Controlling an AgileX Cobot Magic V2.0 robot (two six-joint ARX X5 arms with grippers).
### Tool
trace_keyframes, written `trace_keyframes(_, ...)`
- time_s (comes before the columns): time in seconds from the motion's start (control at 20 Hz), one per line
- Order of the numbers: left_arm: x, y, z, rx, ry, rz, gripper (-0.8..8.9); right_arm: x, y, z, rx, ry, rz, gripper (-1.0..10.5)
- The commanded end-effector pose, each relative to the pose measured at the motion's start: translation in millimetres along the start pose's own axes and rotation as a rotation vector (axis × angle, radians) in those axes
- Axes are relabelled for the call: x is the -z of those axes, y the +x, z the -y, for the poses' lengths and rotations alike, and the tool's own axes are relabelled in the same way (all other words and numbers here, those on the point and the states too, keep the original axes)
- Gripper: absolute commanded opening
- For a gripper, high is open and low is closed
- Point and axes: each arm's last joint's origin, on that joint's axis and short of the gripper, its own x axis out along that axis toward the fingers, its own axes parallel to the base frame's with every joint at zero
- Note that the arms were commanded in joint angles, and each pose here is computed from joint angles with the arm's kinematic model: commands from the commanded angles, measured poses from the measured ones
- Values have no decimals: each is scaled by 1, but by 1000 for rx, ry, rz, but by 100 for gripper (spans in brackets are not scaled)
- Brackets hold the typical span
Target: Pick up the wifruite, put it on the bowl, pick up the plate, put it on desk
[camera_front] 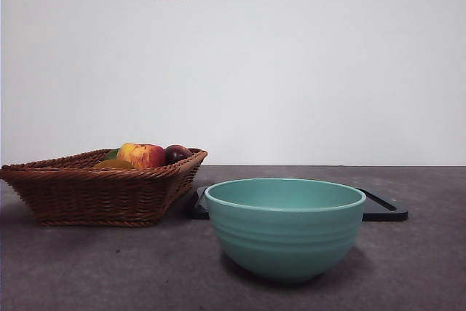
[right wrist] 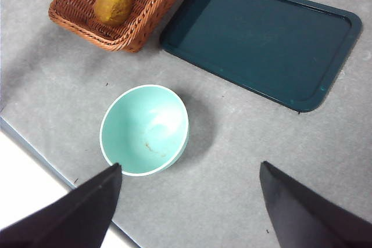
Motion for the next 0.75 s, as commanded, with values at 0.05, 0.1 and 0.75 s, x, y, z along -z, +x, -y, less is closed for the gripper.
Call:
trace_keyframes(0.05,-15,4,2,22,8,31,469,-4,-2,-3,-45,-7,14,380)
trace_keyframes(0.1,-22,10,2,32,14,34,469,-4,-2,-3,-69,-8,15,380)
trace_keyframes(0.75,-90,132,-10,-138,57,-156,464,-4,-2,-4,-74,-8,16,380)
